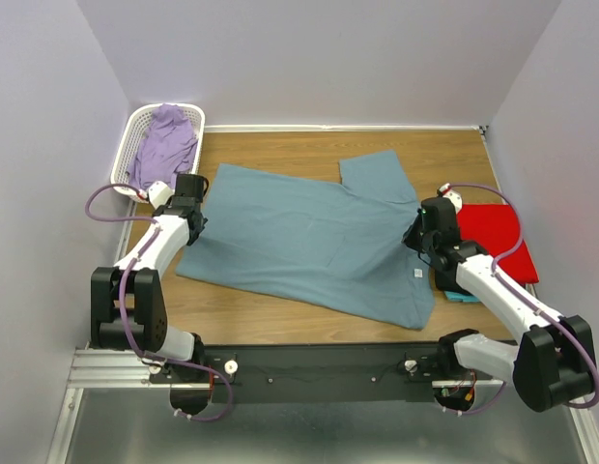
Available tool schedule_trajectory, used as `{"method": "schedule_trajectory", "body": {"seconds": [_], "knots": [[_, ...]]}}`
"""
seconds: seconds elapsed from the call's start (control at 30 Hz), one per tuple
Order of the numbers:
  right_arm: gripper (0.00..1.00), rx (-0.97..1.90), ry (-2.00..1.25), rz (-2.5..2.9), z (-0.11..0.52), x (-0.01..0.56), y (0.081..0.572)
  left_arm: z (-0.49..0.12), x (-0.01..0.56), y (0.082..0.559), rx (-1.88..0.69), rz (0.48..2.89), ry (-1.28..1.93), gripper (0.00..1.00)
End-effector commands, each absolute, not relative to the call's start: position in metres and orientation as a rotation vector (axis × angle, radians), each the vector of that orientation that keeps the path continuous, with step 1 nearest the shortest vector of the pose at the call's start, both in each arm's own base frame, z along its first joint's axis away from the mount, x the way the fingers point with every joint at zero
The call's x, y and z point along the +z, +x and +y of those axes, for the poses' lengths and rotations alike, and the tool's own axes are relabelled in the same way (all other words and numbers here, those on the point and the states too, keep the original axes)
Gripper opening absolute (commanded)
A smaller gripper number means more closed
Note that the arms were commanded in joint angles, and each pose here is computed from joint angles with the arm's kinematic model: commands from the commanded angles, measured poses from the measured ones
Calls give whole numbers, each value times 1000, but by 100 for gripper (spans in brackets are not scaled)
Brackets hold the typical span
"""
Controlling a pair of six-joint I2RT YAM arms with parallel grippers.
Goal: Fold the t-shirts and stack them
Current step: Fold the tshirt
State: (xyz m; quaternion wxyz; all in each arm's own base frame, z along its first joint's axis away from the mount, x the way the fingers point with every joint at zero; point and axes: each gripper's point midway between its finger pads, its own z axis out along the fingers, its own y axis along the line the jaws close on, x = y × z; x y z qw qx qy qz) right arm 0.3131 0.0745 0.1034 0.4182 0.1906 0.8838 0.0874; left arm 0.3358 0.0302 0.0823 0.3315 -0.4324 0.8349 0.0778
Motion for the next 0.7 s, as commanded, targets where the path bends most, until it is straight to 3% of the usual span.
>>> {"method": "schedule_trajectory", "body": {"seconds": [0.0,0.67], "knots": [[0,178,508,2199,67,104,310,41,104,345,213,2112,-1132,0],[1,171,513,2165,69,123,331,46,90,354,225,2127,-1147,0]]}}
